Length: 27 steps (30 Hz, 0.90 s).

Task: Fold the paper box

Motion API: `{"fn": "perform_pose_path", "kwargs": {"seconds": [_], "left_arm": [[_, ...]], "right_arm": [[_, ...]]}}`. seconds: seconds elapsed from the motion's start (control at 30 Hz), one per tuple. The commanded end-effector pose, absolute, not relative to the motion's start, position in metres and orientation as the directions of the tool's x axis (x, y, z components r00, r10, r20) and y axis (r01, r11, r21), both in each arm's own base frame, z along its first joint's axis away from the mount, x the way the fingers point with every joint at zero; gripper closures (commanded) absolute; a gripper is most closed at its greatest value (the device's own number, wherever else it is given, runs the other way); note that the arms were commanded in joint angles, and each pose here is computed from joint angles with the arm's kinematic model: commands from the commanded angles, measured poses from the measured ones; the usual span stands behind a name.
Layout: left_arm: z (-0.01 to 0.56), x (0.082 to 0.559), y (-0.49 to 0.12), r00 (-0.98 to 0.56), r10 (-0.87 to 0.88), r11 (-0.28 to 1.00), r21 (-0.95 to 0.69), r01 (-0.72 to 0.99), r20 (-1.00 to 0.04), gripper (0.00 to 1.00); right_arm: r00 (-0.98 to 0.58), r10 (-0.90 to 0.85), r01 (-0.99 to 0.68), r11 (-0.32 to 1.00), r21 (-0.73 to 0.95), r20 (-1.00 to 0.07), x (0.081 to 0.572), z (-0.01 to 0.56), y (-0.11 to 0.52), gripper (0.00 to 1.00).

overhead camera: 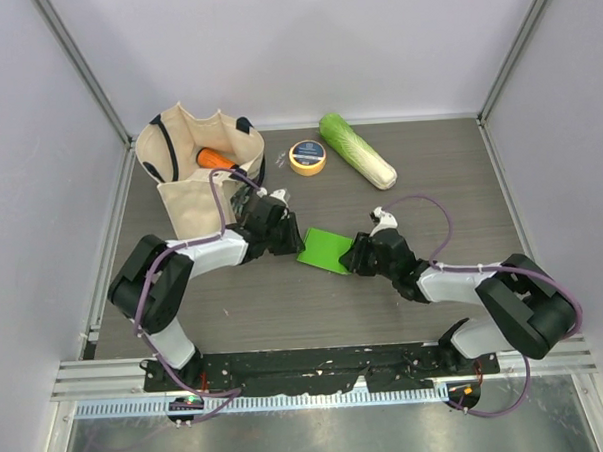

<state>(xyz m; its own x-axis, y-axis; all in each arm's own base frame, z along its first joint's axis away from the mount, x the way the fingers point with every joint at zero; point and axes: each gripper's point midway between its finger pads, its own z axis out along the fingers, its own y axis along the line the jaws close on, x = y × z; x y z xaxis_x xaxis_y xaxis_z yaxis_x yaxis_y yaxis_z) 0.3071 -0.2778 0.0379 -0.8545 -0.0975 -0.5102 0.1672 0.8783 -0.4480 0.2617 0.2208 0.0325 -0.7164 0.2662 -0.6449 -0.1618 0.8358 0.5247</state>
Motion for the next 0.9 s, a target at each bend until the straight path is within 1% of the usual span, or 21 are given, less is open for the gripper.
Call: {"fn": "perform_pose_path", "kwargs": {"seconds": [0.0,0.1,0.13,0.17,0.23,0.3,0.37,0.4,0.43,0.5,0.53,0.6,0.67,0.7,0.73,0.8,0.83,0.87], "left_arm": [[0.027,0.291,-0.268,-0.871,-0.088,0.885,-0.440,0.154,-0.482,0.69],[0.041,0.294,-0.266,-0.855,-0.078,0.886,-0.429,0.176,-0.513,0.60],[0.045,0.295,-0.267,-0.853,-0.081,0.884,-0.433,0.177,-0.515,0.50],[0.048,0.293,-0.270,-0.856,-0.074,0.875,-0.445,0.189,-0.511,0.45],[0.052,0.295,-0.278,-0.863,-0.068,0.859,-0.469,0.205,-0.501,0.38],[0.051,0.293,-0.286,-0.878,-0.061,0.842,-0.497,0.210,-0.475,0.39],[0.046,0.295,-0.291,-0.885,-0.067,0.835,-0.512,0.202,-0.460,0.42],[0.045,0.295,-0.292,-0.889,-0.069,0.834,-0.516,0.197,-0.452,0.43],[0.041,0.294,-0.293,-0.896,-0.067,0.835,-0.516,0.191,-0.440,0.47],[0.040,0.293,-0.295,-0.901,-0.067,0.830,-0.525,0.188,-0.429,0.50],[0.037,0.293,-0.295,-0.903,-0.068,0.831,-0.525,0.184,-0.424,0.54],[0.037,0.291,-0.295,-0.906,-0.069,0.830,-0.527,0.181,-0.418,0.56],[0.041,0.292,-0.294,-0.903,-0.072,0.829,-0.528,0.181,-0.423,0.54],[0.042,0.292,-0.293,-0.902,-0.073,0.830,-0.527,0.181,-0.425,0.51],[0.042,0.291,-0.290,-0.904,-0.075,0.832,-0.526,0.176,-0.421,0.44],[0.048,0.291,-0.288,-0.901,-0.087,0.823,-0.541,0.175,-0.425,0.39],[0.048,0.292,-0.283,-0.904,-0.108,0.821,-0.550,0.154,-0.414,0.36],[0.049,0.289,-0.283,-0.913,-0.111,0.805,-0.574,0.149,-0.393,0.35]], "right_arm": [[-0.725,0.219,-0.169,0.862,0.477,-0.653,0.261,0.020,0.215,0.65],[-0.715,0.221,-0.169,0.866,0.471,-0.663,0.263,0.028,0.213,0.67],[-0.711,0.221,-0.173,0.865,0.471,-0.668,0.264,0.031,0.213,0.67],[-0.704,0.226,-0.179,0.861,0.476,-0.674,0.266,0.037,0.215,0.68],[-0.705,0.235,-0.178,0.854,0.488,-0.669,0.268,0.041,0.215,0.71],[-0.711,0.246,-0.185,0.838,0.513,-0.659,0.270,0.045,0.218,0.71],[-0.710,0.262,-0.176,0.833,0.525,-0.654,0.275,0.048,0.217,0.70],[-0.714,0.264,-0.171,0.832,0.527,-0.649,0.274,0.048,0.217,0.61],[-0.712,0.269,-0.167,0.832,0.529,-0.648,0.276,0.050,0.216,0.56],[-0.717,0.278,-0.154,0.832,0.533,-0.639,0.278,0.048,0.214,0.52],[-0.721,0.281,-0.150,0.829,0.538,-0.633,0.278,0.047,0.213,0.52],[-0.728,0.299,-0.139,0.817,0.559,-0.617,0.281,0.045,0.214,0.56],[-0.749,0.317,-0.105,0.810,0.577,-0.582,0.279,0.033,0.212,0.60],[-0.743,0.333,-0.105,0.799,0.592,-0.581,0.282,0.034,0.212,0.65],[-0.756,0.337,-0.096,0.791,0.604,-0.561,0.278,0.029,0.212,0.67],[-0.756,0.366,-0.069,0.781,0.621,-0.543,0.279,0.027,0.208,0.71],[-0.763,0.372,-0.058,0.776,0.629,-0.529,0.277,0.025,0.206,0.72],[-0.768,0.378,-0.049,0.771,0.635,-0.517,0.276,0.023,0.205,0.74]]}}
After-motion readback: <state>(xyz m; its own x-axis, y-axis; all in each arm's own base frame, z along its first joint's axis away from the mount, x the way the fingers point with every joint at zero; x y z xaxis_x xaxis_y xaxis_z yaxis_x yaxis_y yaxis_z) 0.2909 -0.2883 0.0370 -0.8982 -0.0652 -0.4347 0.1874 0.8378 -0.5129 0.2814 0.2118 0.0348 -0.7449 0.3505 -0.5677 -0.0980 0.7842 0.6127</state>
